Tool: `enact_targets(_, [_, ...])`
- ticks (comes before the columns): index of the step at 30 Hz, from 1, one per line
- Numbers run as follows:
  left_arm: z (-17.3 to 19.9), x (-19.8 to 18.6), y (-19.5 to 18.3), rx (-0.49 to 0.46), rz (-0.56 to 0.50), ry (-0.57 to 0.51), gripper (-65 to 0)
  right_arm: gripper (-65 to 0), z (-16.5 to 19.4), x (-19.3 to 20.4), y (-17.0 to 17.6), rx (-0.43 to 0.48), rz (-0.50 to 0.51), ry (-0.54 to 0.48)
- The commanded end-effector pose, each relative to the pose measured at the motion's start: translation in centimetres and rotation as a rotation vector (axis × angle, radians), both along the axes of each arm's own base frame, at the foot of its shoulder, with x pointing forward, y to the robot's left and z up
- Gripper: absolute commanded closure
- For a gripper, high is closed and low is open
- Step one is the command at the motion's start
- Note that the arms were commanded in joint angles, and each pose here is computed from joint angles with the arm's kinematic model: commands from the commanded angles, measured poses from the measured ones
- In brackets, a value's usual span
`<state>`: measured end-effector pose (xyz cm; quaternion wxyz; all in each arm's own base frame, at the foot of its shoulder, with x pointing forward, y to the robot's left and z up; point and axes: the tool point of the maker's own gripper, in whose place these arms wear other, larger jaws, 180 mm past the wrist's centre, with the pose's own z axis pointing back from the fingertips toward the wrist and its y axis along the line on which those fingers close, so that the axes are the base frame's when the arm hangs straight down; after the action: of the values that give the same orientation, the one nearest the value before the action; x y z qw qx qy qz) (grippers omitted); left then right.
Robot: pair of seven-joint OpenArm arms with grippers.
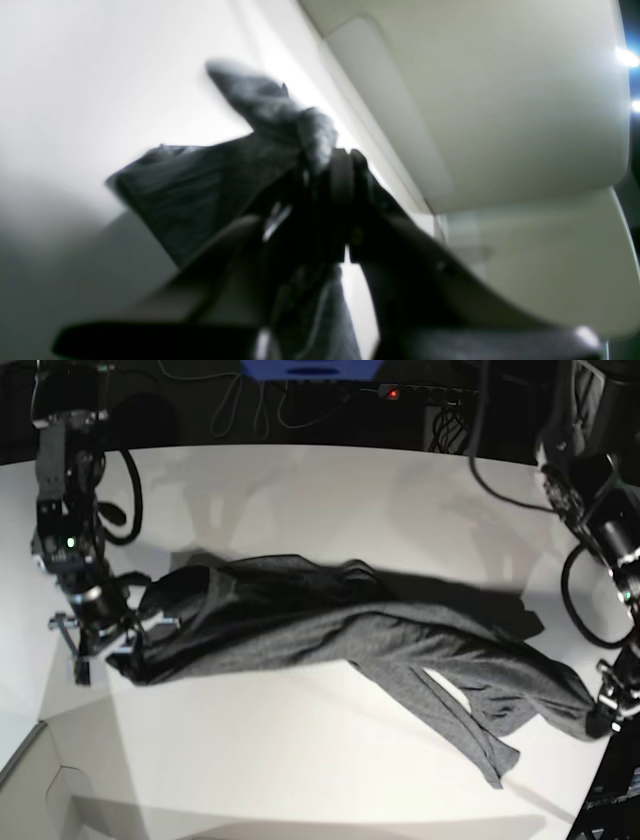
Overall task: Layout the t-shirt on the table in an organized manner, then fold the t-shirt properly
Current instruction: 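Lift the shirt with both grippers and swing it flat onto the table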
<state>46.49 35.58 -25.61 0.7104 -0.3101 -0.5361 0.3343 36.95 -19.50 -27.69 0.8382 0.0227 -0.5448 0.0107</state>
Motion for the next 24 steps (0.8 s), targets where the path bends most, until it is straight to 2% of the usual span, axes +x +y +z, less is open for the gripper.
enact_targets(1, [4.7,2.2,0.1,0.014,0.006,-0.12,-0.3,0.0,2.9,1.8,-0.8,-0.021,-0.005,-0.094])
enact_targets(6, [9.8,6.8,-2.5,0.023,-0.05,-0.198,-0.3,0.0,6.8,6.7,-3.5,-0.037,-0.057,-0.172])
enact_targets(10, [15.1,9.7,-5.2,0.065,-0.104,-0.272,-0.3,0.0,12.2,10.7,-5.9,-0.042,-0.108,-0.302])
enact_targets(13, [18.7,10.8,-5.6,0.044,-0.112,-0.329,-0.3,0.0,16.7,12.9,-7.3,-0.059,-0.129,-0.403])
enact_targets(16, [21.8,11.4,-5.6,0.019,-0.113,-0.375,-0.3,0.0,21.0,13.9,-9.4,-0.091,-0.162,-0.491])
enact_targets(19, [25.4,11.7,-5.4,0.016,-0.11,-0.433,-0.3,0.0,25.2,14.2,-10.1,-0.094,-0.175,-0.593])
enact_targets(22, [27.6,11.6,-5.4,0.018,-0.116,-0.467,-0.3,0.0,27.0,13.7,-10.1,-0.109,-0.173,-0.638])
enact_targets(24, [27.7,11.5,-5.9,0.007,-0.143,-0.465,-0.3,0.0,27.8,13.0,-9.2,-0.116,-0.153,-0.666])
